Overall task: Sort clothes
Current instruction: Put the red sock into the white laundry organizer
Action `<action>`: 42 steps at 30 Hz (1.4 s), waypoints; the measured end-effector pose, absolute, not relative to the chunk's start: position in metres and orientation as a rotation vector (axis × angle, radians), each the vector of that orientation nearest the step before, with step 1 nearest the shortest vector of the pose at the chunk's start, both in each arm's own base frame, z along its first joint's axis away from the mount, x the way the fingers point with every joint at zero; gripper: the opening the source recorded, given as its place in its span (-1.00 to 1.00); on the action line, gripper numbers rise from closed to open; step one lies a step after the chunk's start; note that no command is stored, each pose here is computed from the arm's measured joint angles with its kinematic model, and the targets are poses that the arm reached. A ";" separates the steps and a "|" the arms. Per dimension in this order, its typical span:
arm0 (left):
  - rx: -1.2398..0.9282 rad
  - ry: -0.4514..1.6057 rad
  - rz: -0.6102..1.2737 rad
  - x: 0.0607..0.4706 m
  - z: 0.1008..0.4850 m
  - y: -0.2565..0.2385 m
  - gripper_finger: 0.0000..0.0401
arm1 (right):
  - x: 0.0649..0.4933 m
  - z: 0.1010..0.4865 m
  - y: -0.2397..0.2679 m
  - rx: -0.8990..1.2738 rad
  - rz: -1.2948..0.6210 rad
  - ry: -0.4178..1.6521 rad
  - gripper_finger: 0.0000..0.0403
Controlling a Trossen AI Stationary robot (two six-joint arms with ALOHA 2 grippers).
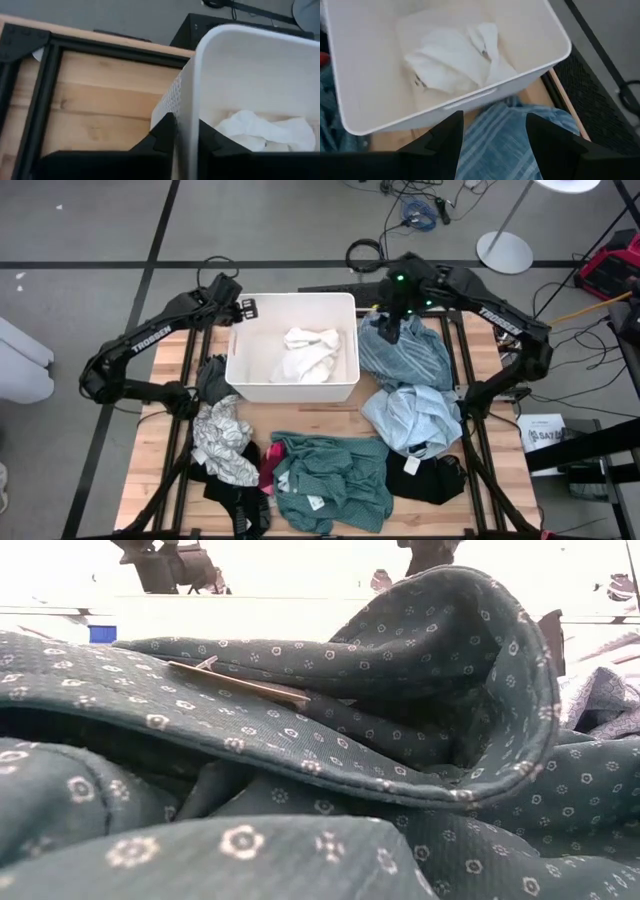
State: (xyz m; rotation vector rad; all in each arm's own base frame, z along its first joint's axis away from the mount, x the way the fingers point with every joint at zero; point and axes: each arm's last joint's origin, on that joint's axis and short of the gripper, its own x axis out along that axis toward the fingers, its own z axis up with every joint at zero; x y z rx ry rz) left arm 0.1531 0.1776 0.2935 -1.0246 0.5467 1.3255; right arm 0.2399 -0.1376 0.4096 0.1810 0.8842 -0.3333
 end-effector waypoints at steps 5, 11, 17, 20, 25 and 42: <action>-0.988 0.619 1.277 0.156 0.294 0.172 -0.47 | 0.212 0.407 -0.137 0.214 -0.380 0.834 0.01; -0.935 0.736 1.252 0.149 0.305 0.164 -0.18 | 0.193 0.397 -0.128 0.335 -0.439 0.823 0.01; -0.745 0.763 1.150 0.138 0.331 0.152 -0.05 | 0.191 0.384 -0.124 0.467 -0.498 0.830 0.01; -0.645 0.738 1.104 0.128 0.348 0.142 -0.05 | 0.191 0.378 -0.124 0.562 -0.542 0.831 0.01; -0.582 0.554 0.984 0.104 0.380 0.113 -0.04 | 0.183 0.382 -0.112 0.722 -0.598 0.804 0.01; -0.567 0.244 0.330 0.137 0.417 0.056 -0.04 | 0.187 0.404 -0.032 0.736 -0.490 0.677 0.01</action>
